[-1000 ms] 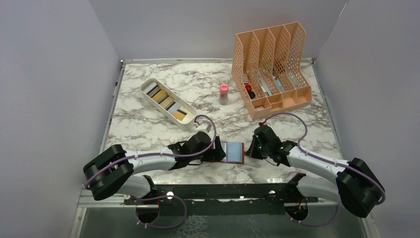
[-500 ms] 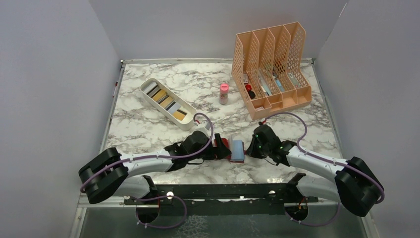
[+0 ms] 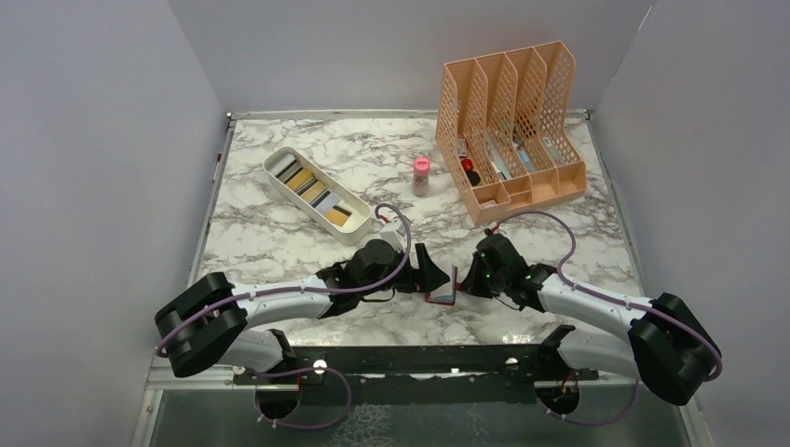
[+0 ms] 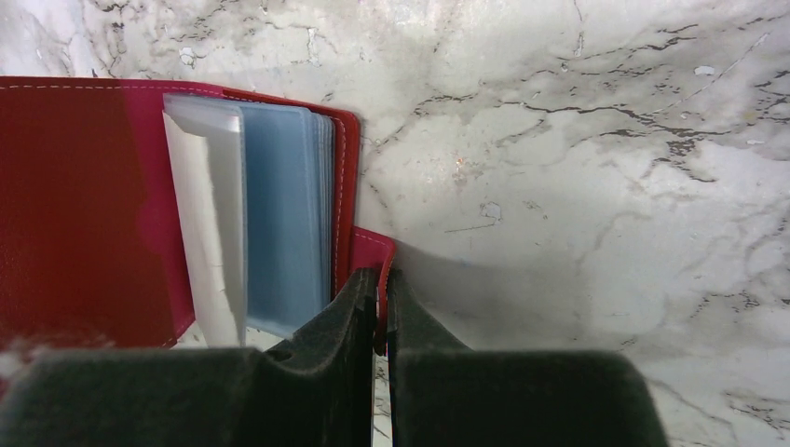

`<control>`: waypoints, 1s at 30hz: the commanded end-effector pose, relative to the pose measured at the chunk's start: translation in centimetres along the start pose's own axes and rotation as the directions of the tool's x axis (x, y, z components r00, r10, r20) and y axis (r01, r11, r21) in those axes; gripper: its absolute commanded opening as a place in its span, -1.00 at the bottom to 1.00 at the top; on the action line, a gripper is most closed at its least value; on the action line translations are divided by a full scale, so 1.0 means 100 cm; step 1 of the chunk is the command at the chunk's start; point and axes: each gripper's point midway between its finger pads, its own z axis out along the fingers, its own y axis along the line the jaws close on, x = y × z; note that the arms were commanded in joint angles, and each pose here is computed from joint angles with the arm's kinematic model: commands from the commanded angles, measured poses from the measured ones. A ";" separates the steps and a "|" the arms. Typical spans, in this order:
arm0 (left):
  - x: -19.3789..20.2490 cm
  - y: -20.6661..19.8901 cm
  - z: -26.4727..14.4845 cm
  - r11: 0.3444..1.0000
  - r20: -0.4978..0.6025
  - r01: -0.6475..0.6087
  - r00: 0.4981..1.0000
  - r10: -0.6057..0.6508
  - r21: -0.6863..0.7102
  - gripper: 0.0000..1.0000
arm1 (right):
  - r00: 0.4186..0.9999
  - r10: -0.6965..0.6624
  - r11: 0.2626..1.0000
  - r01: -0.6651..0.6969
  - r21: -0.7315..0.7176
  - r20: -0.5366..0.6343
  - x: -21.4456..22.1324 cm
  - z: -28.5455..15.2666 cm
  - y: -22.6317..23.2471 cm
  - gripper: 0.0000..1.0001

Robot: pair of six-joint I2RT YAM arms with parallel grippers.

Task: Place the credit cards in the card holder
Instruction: Close the card holder at the center of the board.

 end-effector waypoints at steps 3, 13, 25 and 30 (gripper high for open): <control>-0.004 -0.019 0.009 0.994 0.001 -0.084 0.996 0.084 0.071 0.64 | 1.000 -0.015 0.999 0.015 -0.031 -0.008 0.001 -0.002 0.006 -0.88; -0.004 -0.023 0.024 0.982 -0.013 -0.166 0.986 0.168 0.092 0.42 | 1.000 -0.021 1.000 0.021 -0.009 0.015 -0.006 -0.005 0.005 -0.82; -0.007 0.007 0.026 0.981 -0.017 -0.195 0.981 0.195 0.011 -0.25 | 1.000 -0.026 1.000 0.026 -0.005 0.017 -0.007 -0.006 0.004 -0.84; -0.013 0.010 0.026 0.978 -0.020 -0.208 0.978 0.208 0.009 -0.03 | 0.999 -0.029 1.000 0.029 0.001 0.016 -0.007 -0.006 0.003 -0.84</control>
